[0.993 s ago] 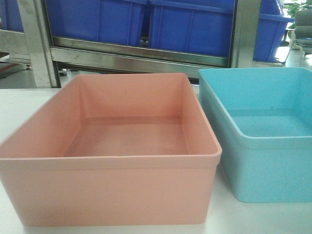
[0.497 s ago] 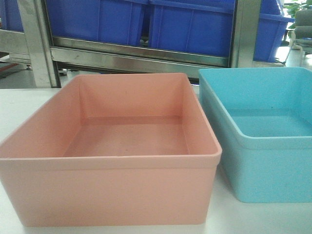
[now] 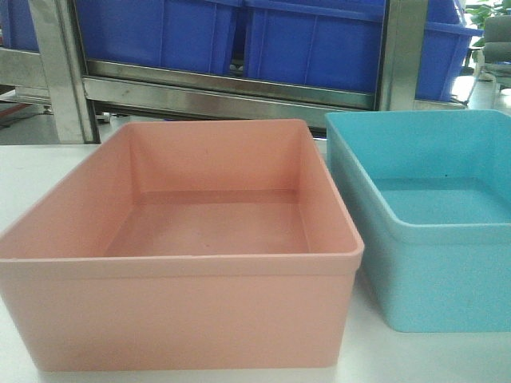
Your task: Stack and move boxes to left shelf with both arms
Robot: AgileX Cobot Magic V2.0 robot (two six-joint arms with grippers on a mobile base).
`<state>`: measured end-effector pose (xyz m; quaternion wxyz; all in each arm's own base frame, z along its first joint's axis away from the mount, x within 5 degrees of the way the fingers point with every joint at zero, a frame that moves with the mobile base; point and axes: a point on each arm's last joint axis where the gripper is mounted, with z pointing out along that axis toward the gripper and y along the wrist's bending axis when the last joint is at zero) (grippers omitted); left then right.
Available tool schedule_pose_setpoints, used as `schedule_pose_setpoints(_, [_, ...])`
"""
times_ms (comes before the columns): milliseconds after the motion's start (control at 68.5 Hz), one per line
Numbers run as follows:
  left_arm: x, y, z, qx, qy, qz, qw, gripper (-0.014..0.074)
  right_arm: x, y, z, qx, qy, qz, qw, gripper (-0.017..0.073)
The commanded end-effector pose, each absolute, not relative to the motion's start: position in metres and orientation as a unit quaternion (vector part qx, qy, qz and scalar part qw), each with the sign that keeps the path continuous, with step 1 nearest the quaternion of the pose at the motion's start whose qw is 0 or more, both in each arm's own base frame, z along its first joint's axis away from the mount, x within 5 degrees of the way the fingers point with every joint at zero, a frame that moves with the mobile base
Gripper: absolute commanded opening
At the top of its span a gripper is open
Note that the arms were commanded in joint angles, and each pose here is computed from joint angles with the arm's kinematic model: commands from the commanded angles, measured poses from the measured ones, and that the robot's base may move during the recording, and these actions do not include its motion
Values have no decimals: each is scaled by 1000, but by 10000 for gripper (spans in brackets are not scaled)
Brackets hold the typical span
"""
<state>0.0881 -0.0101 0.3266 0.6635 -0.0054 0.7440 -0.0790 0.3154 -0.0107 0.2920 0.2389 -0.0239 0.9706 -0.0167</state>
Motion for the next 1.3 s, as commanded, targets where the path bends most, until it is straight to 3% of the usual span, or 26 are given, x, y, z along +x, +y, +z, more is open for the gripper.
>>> schedule_pose_setpoints(0, [88,-8,342,-18,711,-80,698,352,331,-24,307,-28,967,-31,251,440])
schedule_pose_setpoints(511, [88,-8,342,-18,711,-80,698,352,382,-43,246,-33,984,18,176,430])
schedule_pose_setpoints(584, [88,-8,342,-18,711,-80,698,352,383,-44,243,-31,984,19,173,377])
schedule_pose_setpoints(818, [88,-8,342,-18,711,-80,698,352,382,-47,243,-28,985,19,169,18])
schedule_pose_setpoints(1037, [88,-8,342,-18,711,-80,698,352,376,-51,254,-21,985,22,172,29])
schedule_pose_setpoints(1286, [88,-8,342,-18,711,-80,698,352,360,-69,316,1,977,17,210,29])
